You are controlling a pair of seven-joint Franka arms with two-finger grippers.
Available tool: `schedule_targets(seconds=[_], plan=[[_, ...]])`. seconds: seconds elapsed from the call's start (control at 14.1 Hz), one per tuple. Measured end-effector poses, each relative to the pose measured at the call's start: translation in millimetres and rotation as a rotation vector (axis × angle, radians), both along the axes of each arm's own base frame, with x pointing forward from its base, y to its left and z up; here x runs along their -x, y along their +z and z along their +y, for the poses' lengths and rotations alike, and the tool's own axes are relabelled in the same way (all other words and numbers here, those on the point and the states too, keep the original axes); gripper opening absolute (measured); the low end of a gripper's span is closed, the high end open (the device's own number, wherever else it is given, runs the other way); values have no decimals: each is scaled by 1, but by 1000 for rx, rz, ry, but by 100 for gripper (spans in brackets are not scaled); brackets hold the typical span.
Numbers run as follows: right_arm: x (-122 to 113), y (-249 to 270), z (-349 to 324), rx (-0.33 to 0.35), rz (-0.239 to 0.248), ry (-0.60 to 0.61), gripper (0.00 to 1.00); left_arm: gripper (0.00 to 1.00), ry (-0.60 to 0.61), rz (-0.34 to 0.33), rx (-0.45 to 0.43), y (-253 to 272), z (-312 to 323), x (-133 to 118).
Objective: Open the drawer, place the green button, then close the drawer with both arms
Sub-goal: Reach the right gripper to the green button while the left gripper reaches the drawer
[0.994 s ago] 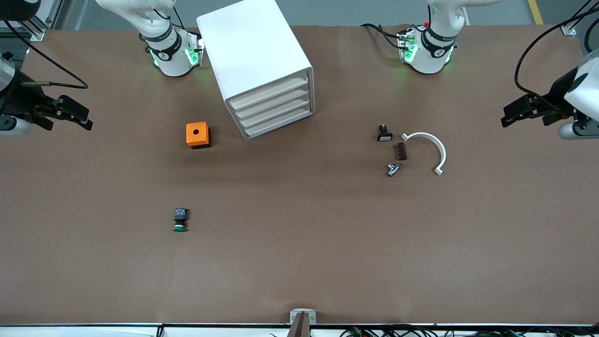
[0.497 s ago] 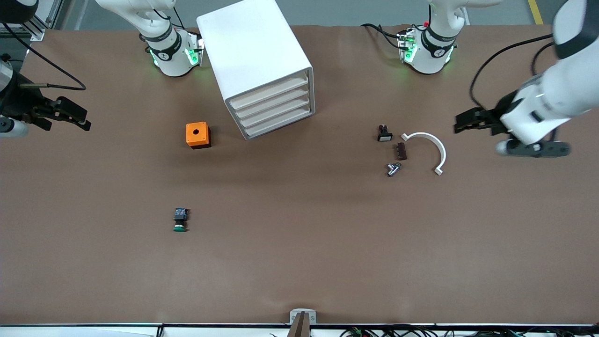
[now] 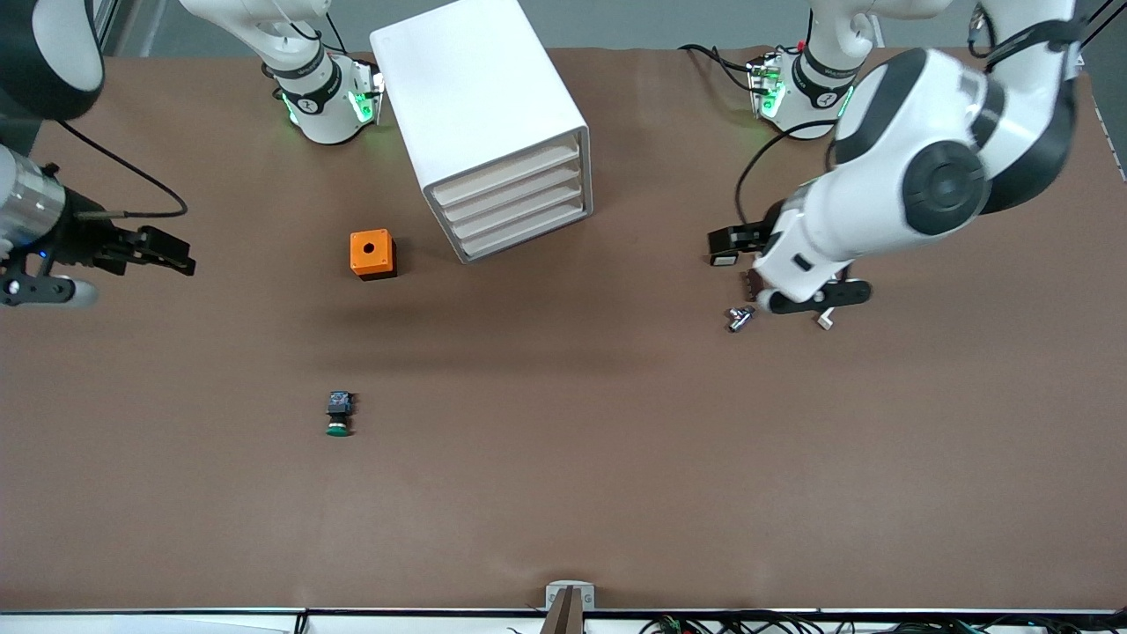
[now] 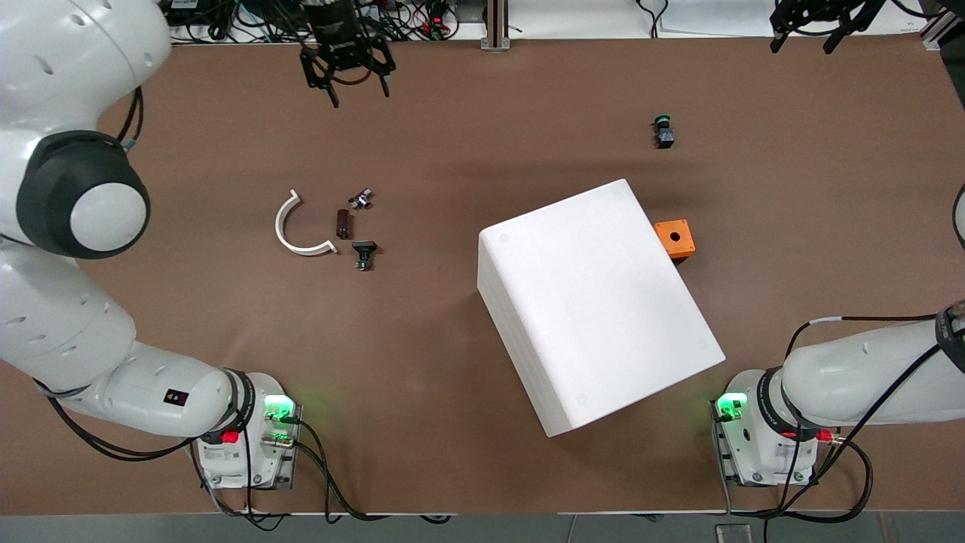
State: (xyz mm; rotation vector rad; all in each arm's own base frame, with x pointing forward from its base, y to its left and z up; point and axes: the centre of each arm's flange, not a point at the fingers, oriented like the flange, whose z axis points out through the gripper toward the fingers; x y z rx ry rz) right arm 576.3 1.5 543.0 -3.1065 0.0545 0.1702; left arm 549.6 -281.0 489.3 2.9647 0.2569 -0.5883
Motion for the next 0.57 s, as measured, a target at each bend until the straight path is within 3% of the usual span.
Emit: schedule_targets(seconds=[0.28,0.57], plan=[[-29,-48,-16,-1,37,-26,100,100,115,97,-28,-42,-47,2],[-56,-97,-14,-3,-6,-29,100,100,242,204,-37,-85,-83,5]])
